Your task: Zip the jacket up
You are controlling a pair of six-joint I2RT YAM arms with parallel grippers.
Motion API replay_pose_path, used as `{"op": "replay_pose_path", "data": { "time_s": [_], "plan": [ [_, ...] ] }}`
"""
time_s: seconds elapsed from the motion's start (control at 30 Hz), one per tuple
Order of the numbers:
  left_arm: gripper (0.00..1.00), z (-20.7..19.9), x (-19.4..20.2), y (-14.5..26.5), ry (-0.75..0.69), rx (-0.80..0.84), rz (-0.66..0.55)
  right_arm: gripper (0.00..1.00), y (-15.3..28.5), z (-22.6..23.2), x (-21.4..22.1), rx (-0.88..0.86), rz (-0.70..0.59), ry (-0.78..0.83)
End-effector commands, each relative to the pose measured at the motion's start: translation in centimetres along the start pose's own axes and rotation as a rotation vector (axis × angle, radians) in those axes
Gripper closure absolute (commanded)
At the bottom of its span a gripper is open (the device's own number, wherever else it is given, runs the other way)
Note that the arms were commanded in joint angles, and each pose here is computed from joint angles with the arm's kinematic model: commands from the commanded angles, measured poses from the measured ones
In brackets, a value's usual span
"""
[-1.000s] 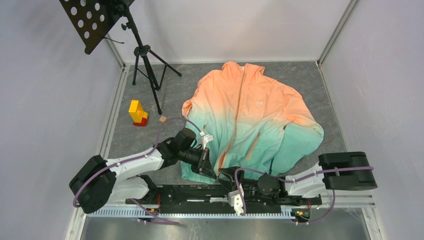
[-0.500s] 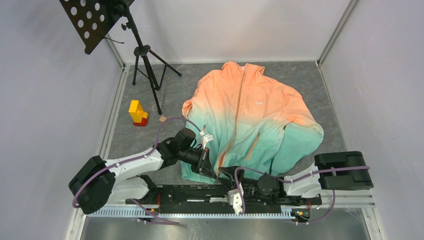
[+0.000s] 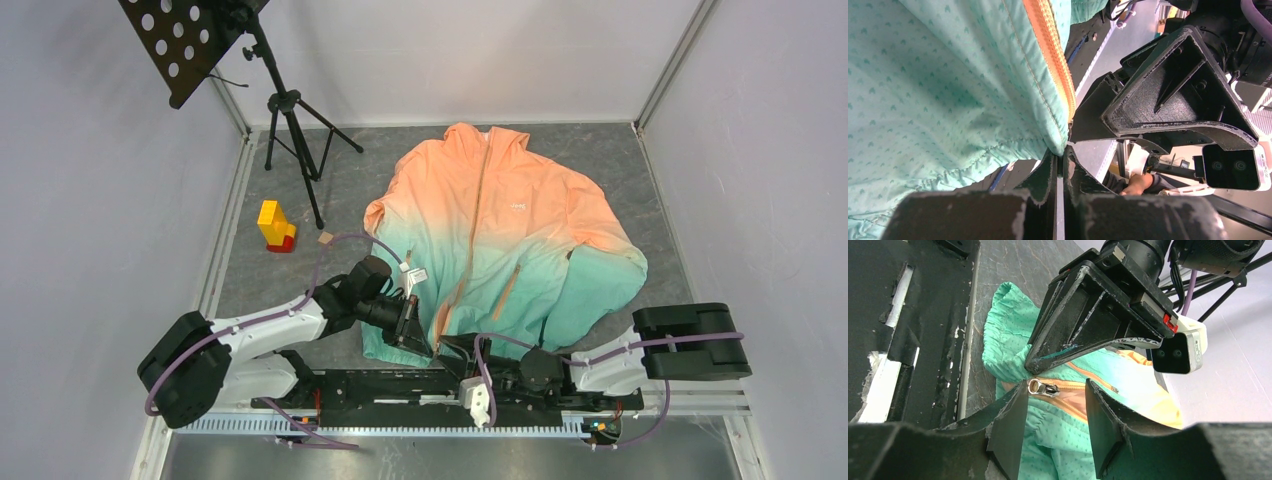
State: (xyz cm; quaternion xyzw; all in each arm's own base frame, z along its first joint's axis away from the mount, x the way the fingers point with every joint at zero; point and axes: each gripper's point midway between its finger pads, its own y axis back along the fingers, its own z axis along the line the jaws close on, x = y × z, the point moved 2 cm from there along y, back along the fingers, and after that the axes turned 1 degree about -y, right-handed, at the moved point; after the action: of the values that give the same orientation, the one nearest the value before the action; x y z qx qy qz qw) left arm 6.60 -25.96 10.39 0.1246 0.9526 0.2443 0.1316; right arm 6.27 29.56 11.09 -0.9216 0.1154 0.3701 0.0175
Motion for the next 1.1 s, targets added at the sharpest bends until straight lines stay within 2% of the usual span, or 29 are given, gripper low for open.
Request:
{"op": "replay_pose_path", "data": {
  "time_s": [0.0,0.27,0.47,1.07],
  "plan": [
    [0.98,-1.28,-0.49,0.14,-0.006,0.047,0.005,0.49,0.38,-1.07,-0.87,0.058,-0.043,-0.034],
    [0.98,-1.33,-0.48,0.17,-0.007,0.048,0.006,0.54,0.31,-1.26,-0.82,0.074,-0.038,-0.04],
    [0.98,-1.4,-0.47,0.19,-0.006,0.051,0.008,0.64,0.11,-1.26,-0.9,0.074,-0.041,-0.039],
    [0.98,-1.52,-0.46,0.25,-0.011,0.056,0.007,0.62,0.09,-0.51,-0.27,0.048,-0.017,-0.047]
  ]
}}
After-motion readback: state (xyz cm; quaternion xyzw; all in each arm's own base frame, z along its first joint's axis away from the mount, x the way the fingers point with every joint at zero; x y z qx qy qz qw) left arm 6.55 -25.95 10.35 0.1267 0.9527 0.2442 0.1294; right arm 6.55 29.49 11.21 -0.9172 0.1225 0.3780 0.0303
